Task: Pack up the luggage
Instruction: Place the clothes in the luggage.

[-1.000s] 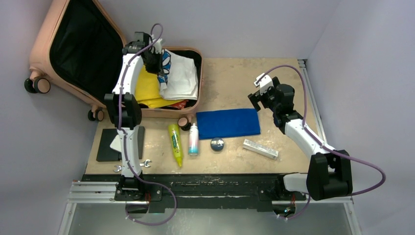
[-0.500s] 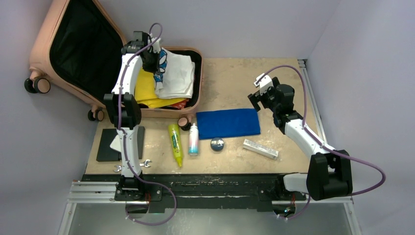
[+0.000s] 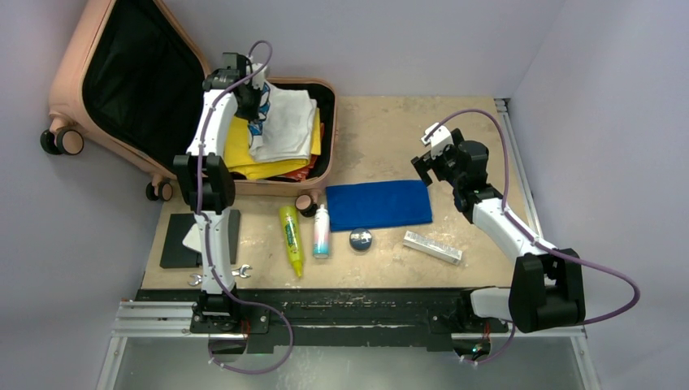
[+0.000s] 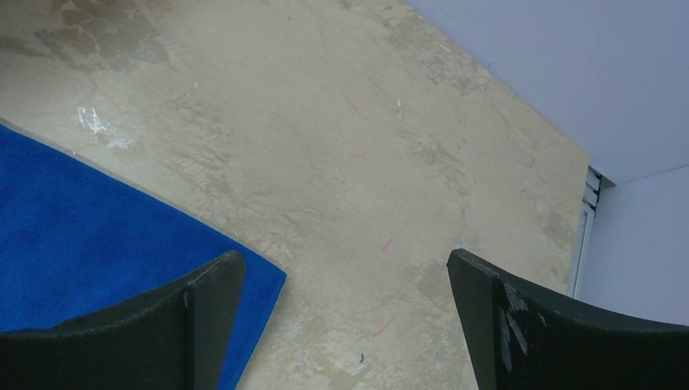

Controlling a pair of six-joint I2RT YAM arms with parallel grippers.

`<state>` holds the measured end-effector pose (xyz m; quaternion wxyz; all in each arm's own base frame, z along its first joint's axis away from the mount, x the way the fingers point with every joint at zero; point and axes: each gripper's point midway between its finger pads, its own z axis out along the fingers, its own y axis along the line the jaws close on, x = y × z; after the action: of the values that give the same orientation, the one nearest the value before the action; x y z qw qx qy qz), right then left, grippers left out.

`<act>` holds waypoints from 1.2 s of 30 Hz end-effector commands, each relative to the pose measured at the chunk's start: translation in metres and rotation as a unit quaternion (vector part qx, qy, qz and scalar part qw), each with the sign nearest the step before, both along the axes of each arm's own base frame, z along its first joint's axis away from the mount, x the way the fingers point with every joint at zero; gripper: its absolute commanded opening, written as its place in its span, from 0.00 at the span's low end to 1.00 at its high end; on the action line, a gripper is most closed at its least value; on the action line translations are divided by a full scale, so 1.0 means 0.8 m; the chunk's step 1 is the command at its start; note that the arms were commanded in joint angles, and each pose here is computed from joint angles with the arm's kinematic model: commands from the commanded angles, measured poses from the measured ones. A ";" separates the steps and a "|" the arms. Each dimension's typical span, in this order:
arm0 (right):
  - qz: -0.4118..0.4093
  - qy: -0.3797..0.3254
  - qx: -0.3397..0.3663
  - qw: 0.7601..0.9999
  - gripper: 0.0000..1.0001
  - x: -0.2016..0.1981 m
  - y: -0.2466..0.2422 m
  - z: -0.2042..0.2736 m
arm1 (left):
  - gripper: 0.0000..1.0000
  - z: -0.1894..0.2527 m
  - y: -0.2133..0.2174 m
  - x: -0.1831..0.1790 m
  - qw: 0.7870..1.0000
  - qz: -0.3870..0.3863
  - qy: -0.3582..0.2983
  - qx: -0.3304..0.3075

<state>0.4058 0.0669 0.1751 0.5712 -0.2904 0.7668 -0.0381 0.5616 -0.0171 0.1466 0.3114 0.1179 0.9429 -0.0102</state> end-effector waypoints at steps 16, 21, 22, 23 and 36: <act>0.015 -0.010 0.013 1.000 0.99 0.000 0.010 0.007 | 0.96 0.066 0.097 0.030 0.985 0.089 -0.108 0.101; 0.014 -0.008 0.013 1.000 0.99 0.000 0.010 0.005 | 0.83 0.085 0.058 0.016 0.990 0.036 -0.132 0.034; 0.014 -0.008 0.013 1.000 0.99 0.000 0.010 0.005 | 0.81 0.078 0.054 0.008 0.992 0.030 -0.122 0.028; 0.014 -0.008 0.012 1.000 0.99 -0.001 0.010 0.005 | 0.80 0.074 0.051 0.000 0.993 0.025 -0.112 0.025; 0.019 -0.003 0.013 1.000 0.99 0.000 0.012 0.000 | 0.28 -0.021 0.075 -0.090 0.996 0.016 -0.022 0.090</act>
<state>0.4052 0.0698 0.1749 0.5717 -0.2948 0.7651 -0.0312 0.4902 0.0331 0.1251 0.3019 0.1234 0.9436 0.0571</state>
